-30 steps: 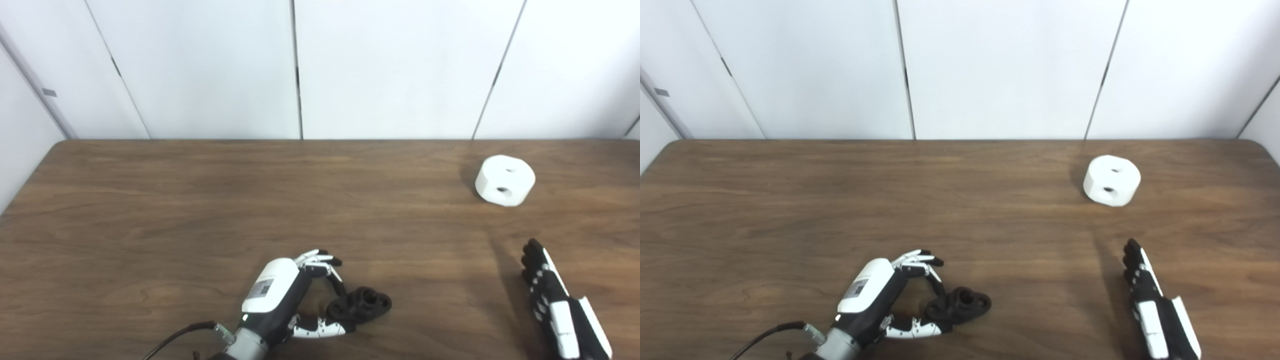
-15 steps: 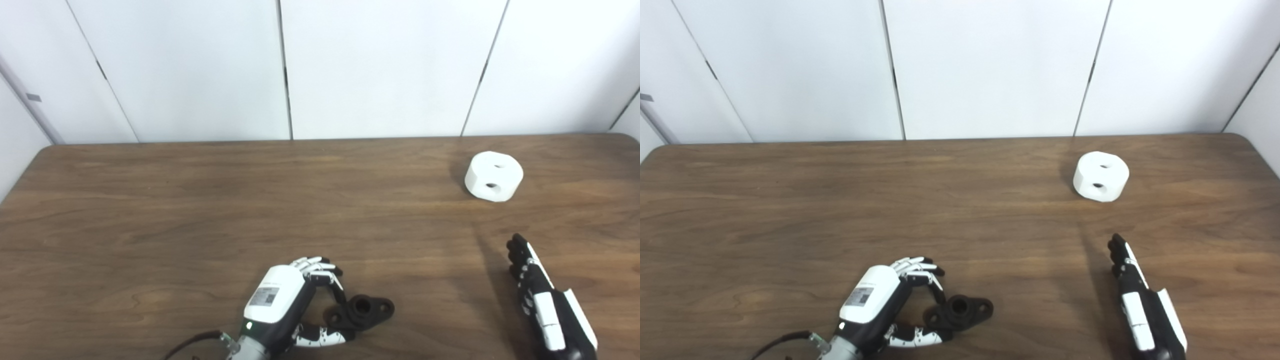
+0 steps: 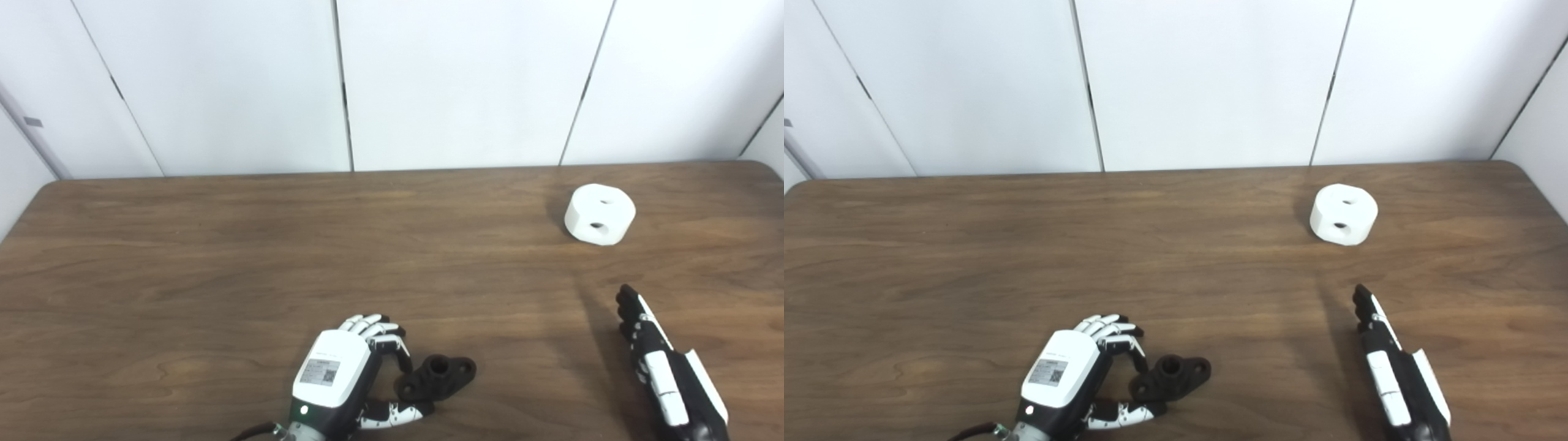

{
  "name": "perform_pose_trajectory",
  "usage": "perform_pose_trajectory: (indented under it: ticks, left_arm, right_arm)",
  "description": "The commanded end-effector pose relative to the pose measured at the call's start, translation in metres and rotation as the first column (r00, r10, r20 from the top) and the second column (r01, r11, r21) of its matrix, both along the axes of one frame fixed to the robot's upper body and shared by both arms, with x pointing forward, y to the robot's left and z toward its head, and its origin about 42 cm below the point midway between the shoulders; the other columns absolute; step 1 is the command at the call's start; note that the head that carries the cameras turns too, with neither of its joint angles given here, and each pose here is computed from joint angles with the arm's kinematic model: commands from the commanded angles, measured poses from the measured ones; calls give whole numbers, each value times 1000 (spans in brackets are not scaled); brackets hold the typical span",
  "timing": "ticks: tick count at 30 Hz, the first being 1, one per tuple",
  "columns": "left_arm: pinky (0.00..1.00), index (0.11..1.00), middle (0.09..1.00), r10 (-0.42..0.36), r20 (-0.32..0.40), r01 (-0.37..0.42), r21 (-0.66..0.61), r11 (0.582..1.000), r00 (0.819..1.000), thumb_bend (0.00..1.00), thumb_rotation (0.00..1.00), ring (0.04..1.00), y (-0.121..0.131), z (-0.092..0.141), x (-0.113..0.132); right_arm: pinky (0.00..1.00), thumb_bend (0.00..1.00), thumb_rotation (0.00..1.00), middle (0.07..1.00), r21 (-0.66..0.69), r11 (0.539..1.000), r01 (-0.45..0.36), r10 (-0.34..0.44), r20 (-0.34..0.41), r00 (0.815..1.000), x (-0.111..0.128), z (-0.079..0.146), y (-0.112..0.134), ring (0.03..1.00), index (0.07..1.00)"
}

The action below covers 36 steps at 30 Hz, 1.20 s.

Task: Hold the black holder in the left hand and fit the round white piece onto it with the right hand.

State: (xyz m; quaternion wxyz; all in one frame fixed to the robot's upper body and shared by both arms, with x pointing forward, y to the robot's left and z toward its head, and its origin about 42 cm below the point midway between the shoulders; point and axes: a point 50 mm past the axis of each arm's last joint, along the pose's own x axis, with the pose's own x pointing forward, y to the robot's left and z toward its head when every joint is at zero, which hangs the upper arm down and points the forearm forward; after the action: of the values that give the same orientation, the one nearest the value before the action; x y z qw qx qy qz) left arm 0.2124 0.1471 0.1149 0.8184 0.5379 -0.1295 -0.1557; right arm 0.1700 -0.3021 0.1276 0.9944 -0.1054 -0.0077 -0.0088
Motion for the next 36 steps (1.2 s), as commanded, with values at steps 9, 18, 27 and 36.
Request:
perform_pose_trajectory:
  ticks: [9, 18, 27, 36]
  left_arm:
    - [813, 488, 750, 58, -62, -52, 92, 994, 996, 519, 46, 823, 27, -24, 0]
    - [792, 488, 740, 64, -78, -58, 72, 996, 995, 519, 47, 812, 37, -24, -2]
    - [785, 488, 733, 65, -82, -59, 69, 996, 995, 519, 47, 808, 44, -23, -2]
    - [790, 488, 735, 63, -86, -57, 73, 996, 994, 519, 46, 809, 48, -24, -3]
  right_arm:
    - [955, 698, 585, 952, -242, 957, 159, -127, 142, 982, 26, 53, -22, 957, 929]
    - [989, 813, 359, 948, -344, 903, 256, -186, 224, 957, 68, 94, -39, 973, 914]
    - [821, 864, 375, 888, -484, 817, 314, -224, 236, 946, 121, 124, -53, 871, 896]
    - [911, 875, 361, 936, -630, 735, 250, -173, 182, 968, 174, 140, -58, 955, 861]
